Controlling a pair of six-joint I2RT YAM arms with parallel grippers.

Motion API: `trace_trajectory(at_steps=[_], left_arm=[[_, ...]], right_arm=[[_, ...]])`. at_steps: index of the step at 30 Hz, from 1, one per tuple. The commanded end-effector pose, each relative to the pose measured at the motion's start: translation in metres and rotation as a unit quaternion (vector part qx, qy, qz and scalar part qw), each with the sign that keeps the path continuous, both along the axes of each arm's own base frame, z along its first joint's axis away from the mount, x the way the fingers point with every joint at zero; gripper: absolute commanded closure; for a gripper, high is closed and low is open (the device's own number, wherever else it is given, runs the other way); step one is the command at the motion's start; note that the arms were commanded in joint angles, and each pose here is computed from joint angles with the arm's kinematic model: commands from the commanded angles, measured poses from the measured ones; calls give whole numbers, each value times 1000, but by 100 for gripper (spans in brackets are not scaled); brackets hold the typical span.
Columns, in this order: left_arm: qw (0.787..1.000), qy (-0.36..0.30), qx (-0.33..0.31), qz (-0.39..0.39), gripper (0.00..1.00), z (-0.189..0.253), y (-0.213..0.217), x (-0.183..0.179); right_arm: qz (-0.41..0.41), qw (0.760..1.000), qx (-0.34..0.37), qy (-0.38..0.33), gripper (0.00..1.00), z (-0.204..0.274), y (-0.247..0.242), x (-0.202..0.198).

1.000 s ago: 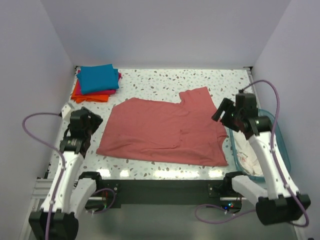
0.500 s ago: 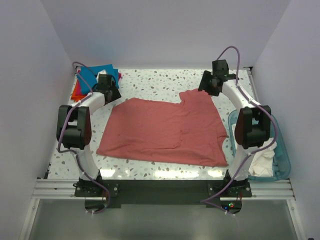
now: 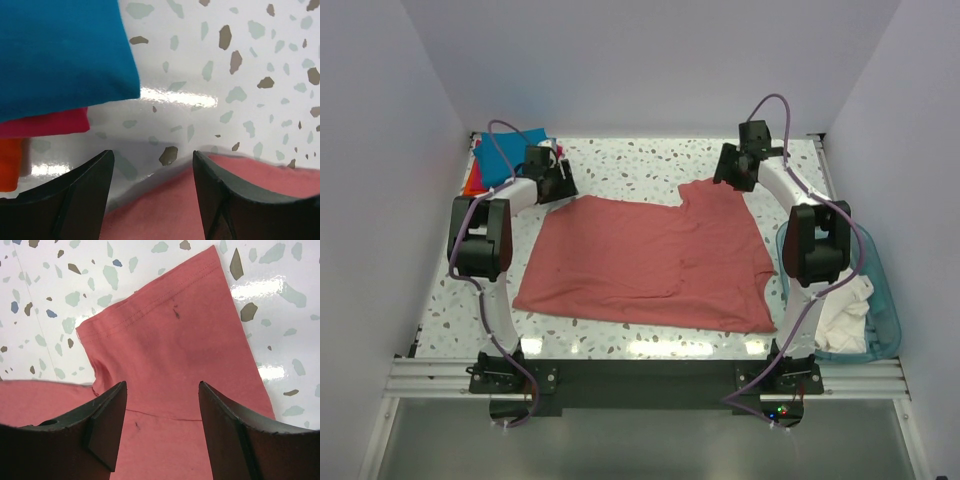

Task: Fold and stack the t-shirts
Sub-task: Fold the tshirt

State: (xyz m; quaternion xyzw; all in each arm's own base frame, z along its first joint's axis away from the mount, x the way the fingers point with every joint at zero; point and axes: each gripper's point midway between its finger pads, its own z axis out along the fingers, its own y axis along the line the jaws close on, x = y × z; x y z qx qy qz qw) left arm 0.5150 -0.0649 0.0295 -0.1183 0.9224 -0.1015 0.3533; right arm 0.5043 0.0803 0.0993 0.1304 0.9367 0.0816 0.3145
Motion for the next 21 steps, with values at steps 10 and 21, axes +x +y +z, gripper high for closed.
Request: trace_trajectory(at_steps=[10,21], left_arm=[[991,-55,6,-118,36,38,-20,12],[986,-31,3,-163,39,27,-28,-4]], right_arm=[[12,999,1,-52,39,27,2,15],[14,998,12,-54,39,27,6,12]])
